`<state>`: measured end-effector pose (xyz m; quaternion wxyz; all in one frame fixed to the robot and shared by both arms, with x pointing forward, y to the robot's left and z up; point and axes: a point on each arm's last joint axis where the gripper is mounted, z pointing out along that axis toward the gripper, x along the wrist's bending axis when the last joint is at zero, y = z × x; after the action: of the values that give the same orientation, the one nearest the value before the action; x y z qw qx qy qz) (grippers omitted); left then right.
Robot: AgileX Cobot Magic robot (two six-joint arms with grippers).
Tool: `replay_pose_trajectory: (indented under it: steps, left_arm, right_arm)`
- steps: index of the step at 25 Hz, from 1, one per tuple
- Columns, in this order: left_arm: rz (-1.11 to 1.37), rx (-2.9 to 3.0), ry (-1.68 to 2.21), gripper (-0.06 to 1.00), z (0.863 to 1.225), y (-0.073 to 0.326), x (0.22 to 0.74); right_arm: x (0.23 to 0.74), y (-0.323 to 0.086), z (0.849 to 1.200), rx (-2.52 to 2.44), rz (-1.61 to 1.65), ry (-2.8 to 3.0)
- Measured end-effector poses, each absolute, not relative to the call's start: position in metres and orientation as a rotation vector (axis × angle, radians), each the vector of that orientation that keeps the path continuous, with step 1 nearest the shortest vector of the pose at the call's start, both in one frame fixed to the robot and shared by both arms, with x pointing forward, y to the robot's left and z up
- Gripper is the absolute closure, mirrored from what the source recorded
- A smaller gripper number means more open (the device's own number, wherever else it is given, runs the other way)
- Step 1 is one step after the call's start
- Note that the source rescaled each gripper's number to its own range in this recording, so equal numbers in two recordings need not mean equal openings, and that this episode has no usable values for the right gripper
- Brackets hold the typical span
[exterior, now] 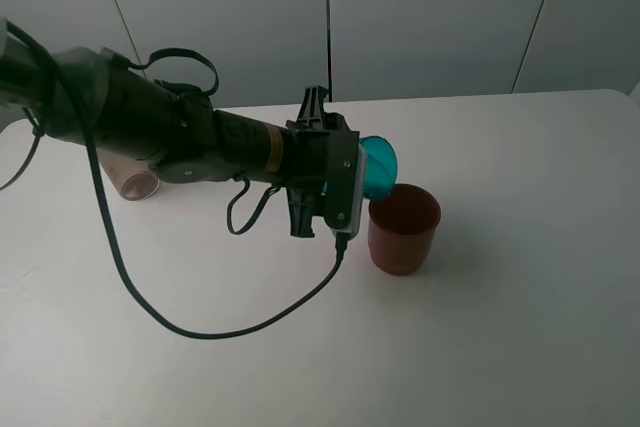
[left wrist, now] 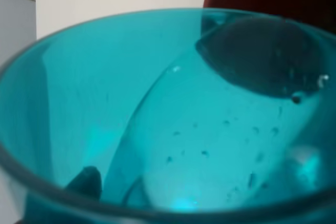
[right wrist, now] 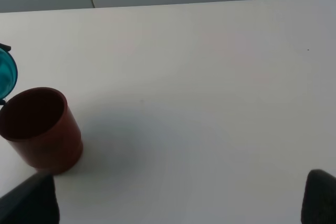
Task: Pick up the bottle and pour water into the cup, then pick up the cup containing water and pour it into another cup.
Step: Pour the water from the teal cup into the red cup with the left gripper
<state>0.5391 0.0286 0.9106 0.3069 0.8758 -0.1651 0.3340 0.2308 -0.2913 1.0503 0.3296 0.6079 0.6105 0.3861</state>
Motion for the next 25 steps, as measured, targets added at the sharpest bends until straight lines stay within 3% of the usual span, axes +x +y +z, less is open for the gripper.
replay_pose_trajectory:
  steps: [25]
  left_arm:
    - [0.927,2.36,-0.503,0.87,0.9149,0.0298,0.5423]
  right_arm:
    - [0.2308,-0.2913,1.0503,1.59,1.01,1.597]
